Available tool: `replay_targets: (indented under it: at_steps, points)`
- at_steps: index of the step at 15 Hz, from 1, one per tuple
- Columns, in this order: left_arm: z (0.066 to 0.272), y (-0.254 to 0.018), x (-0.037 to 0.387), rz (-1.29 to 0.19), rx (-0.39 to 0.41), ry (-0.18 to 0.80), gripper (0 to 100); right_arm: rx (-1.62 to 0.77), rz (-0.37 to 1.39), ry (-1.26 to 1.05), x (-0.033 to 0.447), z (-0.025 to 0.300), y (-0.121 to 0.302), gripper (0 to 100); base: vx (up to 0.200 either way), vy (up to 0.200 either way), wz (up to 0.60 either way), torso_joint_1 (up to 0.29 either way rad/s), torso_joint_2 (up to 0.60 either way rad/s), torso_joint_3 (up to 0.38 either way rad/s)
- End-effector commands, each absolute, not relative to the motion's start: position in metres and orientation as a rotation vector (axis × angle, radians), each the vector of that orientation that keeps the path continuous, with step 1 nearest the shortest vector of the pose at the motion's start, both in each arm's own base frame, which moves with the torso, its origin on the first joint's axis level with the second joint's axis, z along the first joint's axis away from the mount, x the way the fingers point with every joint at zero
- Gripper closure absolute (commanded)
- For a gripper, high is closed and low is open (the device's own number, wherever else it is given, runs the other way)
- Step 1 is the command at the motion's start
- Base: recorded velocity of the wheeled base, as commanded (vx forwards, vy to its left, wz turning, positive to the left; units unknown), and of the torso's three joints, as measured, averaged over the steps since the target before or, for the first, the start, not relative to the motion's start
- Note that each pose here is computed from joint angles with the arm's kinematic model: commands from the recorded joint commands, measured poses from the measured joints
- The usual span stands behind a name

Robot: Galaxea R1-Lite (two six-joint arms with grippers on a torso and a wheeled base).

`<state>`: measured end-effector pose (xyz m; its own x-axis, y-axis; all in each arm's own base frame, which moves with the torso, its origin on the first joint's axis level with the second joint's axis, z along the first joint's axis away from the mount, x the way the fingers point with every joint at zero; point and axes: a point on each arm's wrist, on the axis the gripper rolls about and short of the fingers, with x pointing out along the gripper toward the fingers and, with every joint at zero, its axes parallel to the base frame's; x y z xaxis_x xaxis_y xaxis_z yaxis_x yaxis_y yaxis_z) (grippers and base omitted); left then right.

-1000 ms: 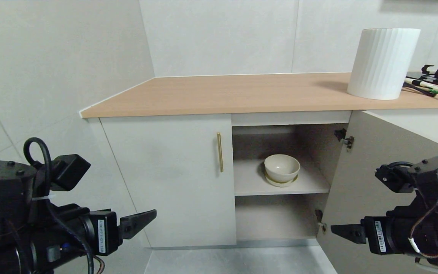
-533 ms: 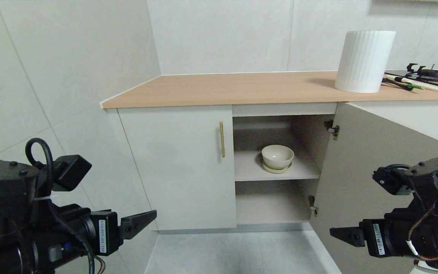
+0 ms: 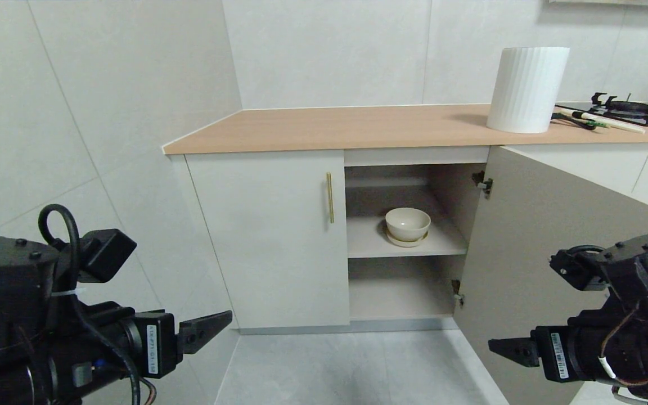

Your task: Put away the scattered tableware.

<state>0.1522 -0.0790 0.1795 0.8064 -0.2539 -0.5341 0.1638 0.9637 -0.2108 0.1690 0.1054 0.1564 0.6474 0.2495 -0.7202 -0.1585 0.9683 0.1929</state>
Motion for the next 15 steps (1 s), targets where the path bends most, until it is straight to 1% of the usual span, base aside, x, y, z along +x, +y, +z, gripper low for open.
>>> replay_targets:
  at_steps: [1,9,15]
  points:
    - [0.178,-0.079,0.153,-0.222,-0.155,0.598,0,0.112,0.229,0.845,0.168,0.156,0.105,0,0.0,0.0,0.0,0.0,0.0,0.0]
    - [0.179,-0.079,0.153,-0.223,-0.157,0.594,0,0.089,0.225,0.85,0.166,0.157,0.103,0,0.0,0.0,0.0,0.0,0.0,0.0]
    - [0.18,-0.079,0.153,-0.223,-0.158,0.592,0,0.044,0.23,0.875,0.154,0.165,0.095,0,0.0,-0.2,0.0,0.009,0.0,0.004]
